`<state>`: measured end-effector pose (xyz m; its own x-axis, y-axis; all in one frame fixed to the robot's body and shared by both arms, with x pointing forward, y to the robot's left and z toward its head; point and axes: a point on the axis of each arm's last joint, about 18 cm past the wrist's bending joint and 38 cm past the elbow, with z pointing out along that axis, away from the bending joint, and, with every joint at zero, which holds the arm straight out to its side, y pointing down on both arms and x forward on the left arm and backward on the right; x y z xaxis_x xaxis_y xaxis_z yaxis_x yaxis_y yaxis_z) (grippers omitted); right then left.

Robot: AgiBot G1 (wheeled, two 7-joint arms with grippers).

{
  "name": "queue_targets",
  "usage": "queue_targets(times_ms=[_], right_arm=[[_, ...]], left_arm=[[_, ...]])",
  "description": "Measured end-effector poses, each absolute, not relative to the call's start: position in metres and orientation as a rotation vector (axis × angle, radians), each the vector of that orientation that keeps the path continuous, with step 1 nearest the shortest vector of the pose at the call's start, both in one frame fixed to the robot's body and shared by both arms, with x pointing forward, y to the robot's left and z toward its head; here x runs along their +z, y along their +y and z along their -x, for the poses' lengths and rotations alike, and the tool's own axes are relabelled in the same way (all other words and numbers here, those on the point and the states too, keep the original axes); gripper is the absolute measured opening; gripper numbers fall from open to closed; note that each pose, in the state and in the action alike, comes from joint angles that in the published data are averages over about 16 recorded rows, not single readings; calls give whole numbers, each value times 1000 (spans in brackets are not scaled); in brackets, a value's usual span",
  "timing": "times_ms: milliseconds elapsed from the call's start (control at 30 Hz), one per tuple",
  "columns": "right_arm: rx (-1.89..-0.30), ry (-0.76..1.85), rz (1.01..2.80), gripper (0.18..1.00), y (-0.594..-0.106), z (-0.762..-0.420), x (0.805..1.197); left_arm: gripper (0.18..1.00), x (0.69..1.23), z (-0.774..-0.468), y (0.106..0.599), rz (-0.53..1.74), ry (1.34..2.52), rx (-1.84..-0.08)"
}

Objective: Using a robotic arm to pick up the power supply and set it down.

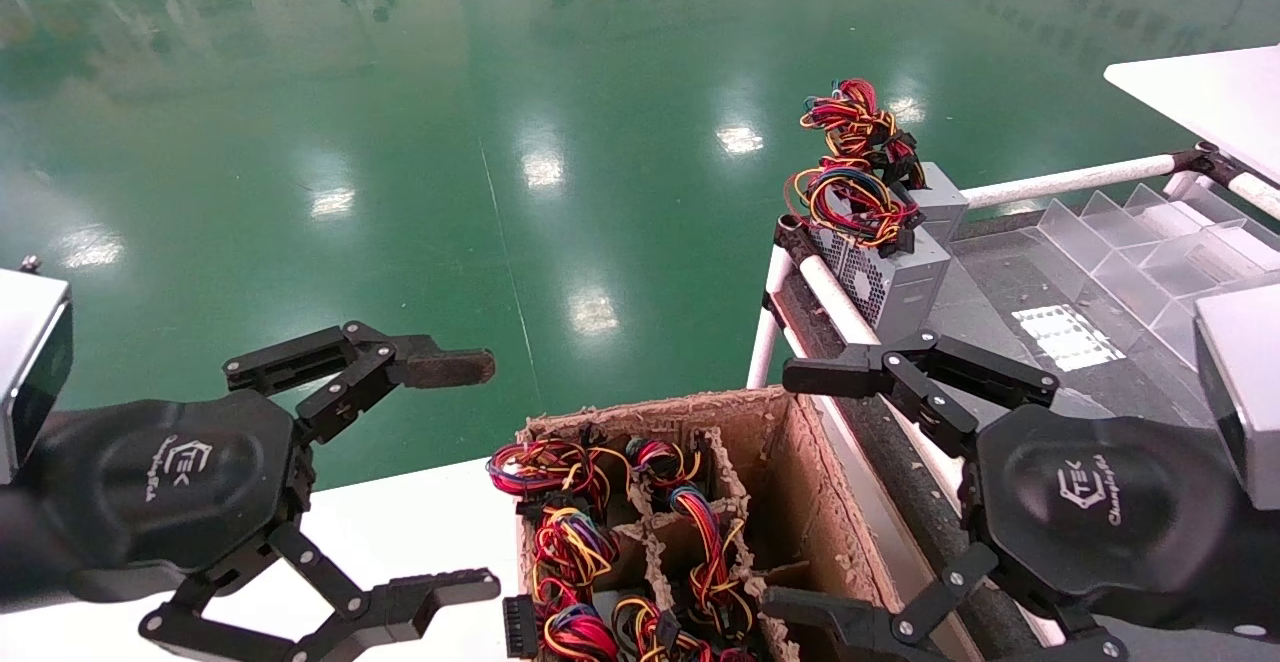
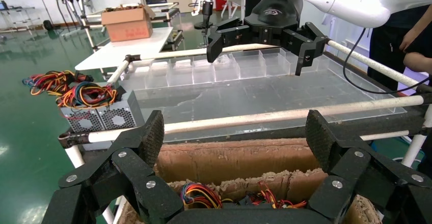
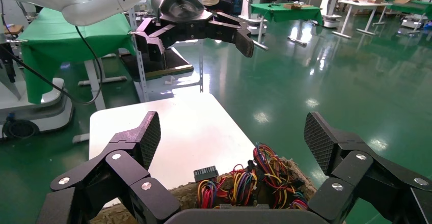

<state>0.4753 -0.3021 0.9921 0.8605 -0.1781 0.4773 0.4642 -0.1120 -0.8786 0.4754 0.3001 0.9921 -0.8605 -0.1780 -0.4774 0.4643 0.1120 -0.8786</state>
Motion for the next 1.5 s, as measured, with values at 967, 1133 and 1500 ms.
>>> queue_targets(times_ms=[967,1133,1500], right_arm=[[-552,-230,1595,1001,-302,-475,992],[-552,-230,1595,1001,-302,-475,992],[-552,-230,1595,1001,-302,-475,992]], left_arm=[[691,992,-475,300,-277,1925,-1799],[575,992,-475,300,-277,1925,-1799],[340,992,-475,300,-277,1925,-1799]])
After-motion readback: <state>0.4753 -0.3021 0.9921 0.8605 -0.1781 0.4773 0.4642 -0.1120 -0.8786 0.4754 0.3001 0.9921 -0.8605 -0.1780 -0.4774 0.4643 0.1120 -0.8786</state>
